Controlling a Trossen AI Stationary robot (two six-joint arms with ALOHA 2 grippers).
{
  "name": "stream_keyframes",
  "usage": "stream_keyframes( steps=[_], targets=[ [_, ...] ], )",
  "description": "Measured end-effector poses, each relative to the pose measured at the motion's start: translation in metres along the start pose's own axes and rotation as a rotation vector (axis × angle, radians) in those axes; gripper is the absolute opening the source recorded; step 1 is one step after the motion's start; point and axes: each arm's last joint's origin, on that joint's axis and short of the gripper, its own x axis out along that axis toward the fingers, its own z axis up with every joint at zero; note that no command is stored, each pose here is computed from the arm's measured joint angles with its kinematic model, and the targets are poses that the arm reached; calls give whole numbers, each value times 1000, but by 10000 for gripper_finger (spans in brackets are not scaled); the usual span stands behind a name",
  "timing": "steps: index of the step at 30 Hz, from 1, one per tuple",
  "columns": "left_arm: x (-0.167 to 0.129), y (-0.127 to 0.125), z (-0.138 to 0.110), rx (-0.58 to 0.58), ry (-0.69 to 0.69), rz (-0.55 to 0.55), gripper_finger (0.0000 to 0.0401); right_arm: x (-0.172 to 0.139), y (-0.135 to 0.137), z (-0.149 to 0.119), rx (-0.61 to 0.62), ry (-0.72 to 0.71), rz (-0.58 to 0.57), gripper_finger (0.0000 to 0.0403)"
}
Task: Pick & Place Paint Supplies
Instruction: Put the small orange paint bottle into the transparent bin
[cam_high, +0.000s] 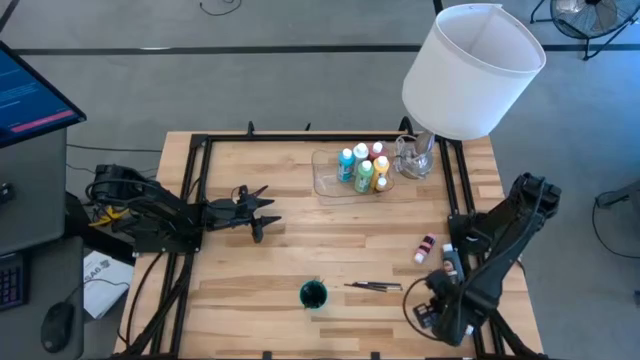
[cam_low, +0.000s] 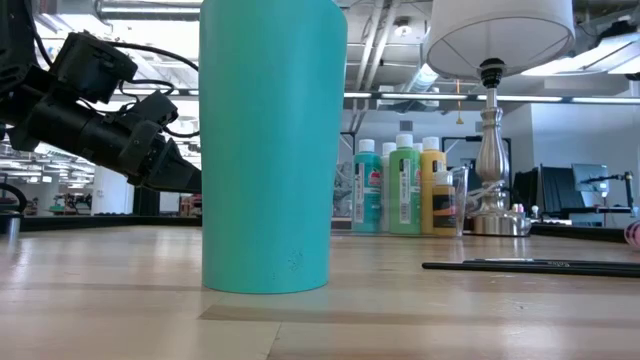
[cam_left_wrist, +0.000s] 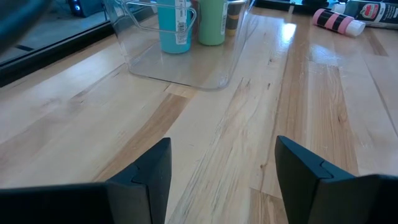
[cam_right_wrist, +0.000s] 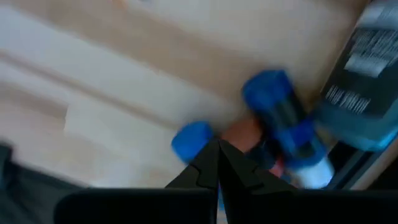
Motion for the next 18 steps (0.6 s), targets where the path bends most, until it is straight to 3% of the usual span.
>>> stream_keyframes(
  steps=[11,18],
  targets=[
    [0,0,0,4,-4,-1,186,-3,3,-35,5,203,144,0],
    [0,0,0,6,-4,-2,186,0,2,-43,-3,260,112,0]
  ],
)
